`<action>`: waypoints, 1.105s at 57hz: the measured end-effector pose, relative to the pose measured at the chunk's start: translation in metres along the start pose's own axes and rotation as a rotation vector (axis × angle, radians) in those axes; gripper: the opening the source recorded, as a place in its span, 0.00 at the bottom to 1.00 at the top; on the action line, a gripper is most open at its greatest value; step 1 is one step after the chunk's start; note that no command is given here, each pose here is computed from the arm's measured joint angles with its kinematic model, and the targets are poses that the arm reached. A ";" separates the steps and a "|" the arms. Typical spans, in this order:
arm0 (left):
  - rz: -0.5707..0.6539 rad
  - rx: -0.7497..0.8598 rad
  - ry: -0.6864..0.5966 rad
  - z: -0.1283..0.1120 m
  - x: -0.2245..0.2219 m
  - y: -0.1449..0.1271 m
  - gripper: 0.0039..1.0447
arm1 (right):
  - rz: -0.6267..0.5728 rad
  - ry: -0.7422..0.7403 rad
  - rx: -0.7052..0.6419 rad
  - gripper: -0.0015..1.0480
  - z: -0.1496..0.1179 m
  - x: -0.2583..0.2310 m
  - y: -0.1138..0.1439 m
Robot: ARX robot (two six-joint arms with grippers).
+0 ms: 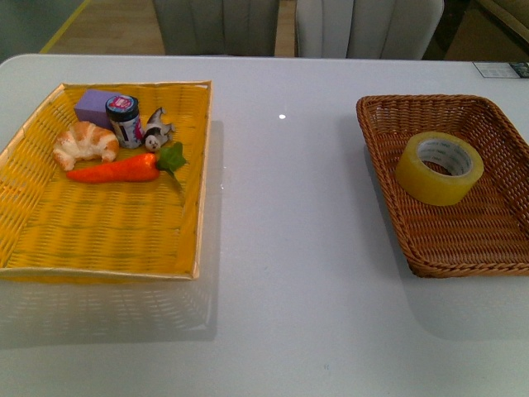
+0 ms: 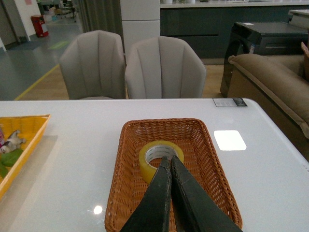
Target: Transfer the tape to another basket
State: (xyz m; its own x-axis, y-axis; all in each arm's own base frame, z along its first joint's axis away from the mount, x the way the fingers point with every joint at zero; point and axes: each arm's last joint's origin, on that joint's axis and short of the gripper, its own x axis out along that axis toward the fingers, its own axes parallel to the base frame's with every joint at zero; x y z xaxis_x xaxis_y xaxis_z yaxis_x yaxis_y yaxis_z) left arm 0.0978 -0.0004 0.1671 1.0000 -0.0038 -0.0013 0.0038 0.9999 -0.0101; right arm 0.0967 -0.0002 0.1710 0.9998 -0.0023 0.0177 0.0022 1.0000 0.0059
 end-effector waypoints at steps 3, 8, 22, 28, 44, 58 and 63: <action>0.000 0.000 0.000 0.000 0.000 0.000 0.01 | 0.000 -0.001 0.000 0.02 0.000 0.000 0.000; 0.000 0.000 0.000 0.000 0.000 0.000 0.01 | 0.000 -0.001 -0.001 0.17 0.000 0.000 0.000; 0.000 0.000 0.000 0.000 0.000 0.000 0.18 | 0.000 -0.001 -0.001 0.61 0.000 0.000 0.000; 0.000 0.000 0.000 0.000 0.000 0.000 0.35 | 0.000 -0.001 -0.001 0.78 0.000 0.000 0.000; 0.000 0.000 0.000 0.000 0.000 0.000 0.84 | 0.000 -0.001 -0.001 0.91 0.000 0.000 0.000; 0.000 0.002 0.000 0.000 0.000 0.000 0.92 | 0.000 -0.001 -0.001 0.91 0.000 0.000 0.000; 0.000 0.002 0.000 0.000 0.000 0.000 0.92 | 0.000 -0.001 -0.001 0.91 0.000 0.000 0.000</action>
State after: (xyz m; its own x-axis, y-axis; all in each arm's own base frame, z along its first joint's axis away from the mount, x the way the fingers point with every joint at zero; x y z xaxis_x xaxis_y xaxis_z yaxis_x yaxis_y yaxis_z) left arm 0.0978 -0.0004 0.1671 1.0000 -0.0038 -0.0013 0.0038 1.0000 -0.0086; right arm 0.0966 -0.0002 0.1711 0.9998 -0.0023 0.0185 0.0022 1.0000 0.0048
